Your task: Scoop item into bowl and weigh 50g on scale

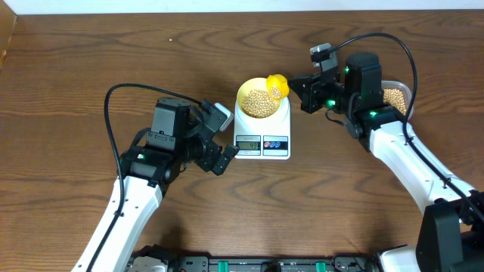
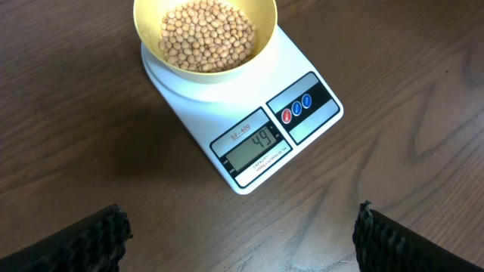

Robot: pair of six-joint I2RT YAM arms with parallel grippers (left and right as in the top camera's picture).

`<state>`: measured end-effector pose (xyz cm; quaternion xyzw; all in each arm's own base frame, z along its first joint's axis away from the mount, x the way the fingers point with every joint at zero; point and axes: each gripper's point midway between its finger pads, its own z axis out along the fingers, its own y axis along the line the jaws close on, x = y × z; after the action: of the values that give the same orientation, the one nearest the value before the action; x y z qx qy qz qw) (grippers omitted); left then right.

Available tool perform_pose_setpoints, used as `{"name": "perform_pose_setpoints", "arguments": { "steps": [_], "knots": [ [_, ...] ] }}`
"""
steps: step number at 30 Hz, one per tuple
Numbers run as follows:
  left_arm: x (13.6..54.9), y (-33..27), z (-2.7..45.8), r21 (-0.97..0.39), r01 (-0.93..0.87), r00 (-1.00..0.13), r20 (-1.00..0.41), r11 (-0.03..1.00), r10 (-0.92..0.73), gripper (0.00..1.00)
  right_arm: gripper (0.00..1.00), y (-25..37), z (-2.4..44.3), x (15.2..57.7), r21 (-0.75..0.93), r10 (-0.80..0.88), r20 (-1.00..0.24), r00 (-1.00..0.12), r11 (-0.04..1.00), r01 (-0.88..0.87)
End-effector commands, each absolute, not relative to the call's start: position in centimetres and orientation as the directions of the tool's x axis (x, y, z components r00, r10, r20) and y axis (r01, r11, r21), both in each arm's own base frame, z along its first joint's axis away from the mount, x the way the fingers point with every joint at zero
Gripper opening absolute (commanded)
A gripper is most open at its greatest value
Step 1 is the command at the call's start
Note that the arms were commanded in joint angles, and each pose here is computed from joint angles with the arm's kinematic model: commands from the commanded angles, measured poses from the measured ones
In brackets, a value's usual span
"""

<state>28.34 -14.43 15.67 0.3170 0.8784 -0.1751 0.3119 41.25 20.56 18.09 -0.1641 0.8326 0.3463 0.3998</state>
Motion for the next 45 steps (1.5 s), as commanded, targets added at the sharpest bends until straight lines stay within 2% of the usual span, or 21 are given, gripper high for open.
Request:
{"name": "perform_pose_setpoints", "arguments": {
  "steps": [1,9,19,22,26,29,32,36,43,45],
  "knots": [
    [28.5,-14.2,15.6,-0.110,0.657,-0.612,-0.656,0.746,0.442,0.97,0.01,21.2,17.7,41.0,0.428,-0.028,-0.786,-0.618,0.696,-0.576],
    [28.5,-14.2,15.6,-0.110,0.657,-0.612,-0.656,0.746,0.442,0.97,0.01,21.3,18.0,41.3,0.400,-0.031,-0.804,-0.594,0.711,-0.579],
    [28.5,-14.2,15.6,-0.110,0.657,-0.612,-0.656,0.746,0.442,0.97,0.01,22.9,18.9,40.8,0.396,-0.044,-0.826,-0.563,0.665,-0.633],
    [28.5,-14.2,15.6,-0.110,0.657,-0.612,-0.656,0.746,0.442,0.97,0.01,22.5,18.3,40.9,0.383,-0.052,-0.821,-0.569,0.689,-0.615],
    [28.5,-14.2,15.6,-0.110,0.657,-0.612,-0.656,0.746,0.442,0.97,0.01,23.2,18.5,40.5,0.379,-0.068,-0.827,-0.559,0.666,-0.642],
    [28.5,-14.2,15.6,-0.110,0.657,-0.612,-0.656,0.746,0.442,0.97,0.01,22.7,18.1,40.9,0.366,-0.065,-0.823,-0.564,0.699,-0.615],
    [28.5,-14.2,15.6,-0.110,0.657,-0.612,-0.656,0.746,0.442,0.97,0.01,23.5,18.7,40.5,0.361,-0.078,-0.837,-0.541,0.665,-0.654],
    [28.5,-14.2,15.6,-0.110,0.657,-0.612,-0.656,0.746,0.442,0.97,0.01,22.5,17.8,41.1,0.340,-0.078,-0.827,-0.557,0.719,-0.606],
    [28.5,-14.2,15.6,-0.110,0.657,-0.612,-0.656,0.746,0.442,0.97,0.01,23.2,18.7,40.9,0.346,-0.078,-0.843,-0.533,0.680,-0.646],
    [28.5,-14.2,15.6,-0.110,0.657,-0.612,-0.656,0.746,0.442,0.97,0.01,22.8,18.2,40.9,0.338,-0.088,-0.835,-0.542,0.696,-0.634]
  ]
}}
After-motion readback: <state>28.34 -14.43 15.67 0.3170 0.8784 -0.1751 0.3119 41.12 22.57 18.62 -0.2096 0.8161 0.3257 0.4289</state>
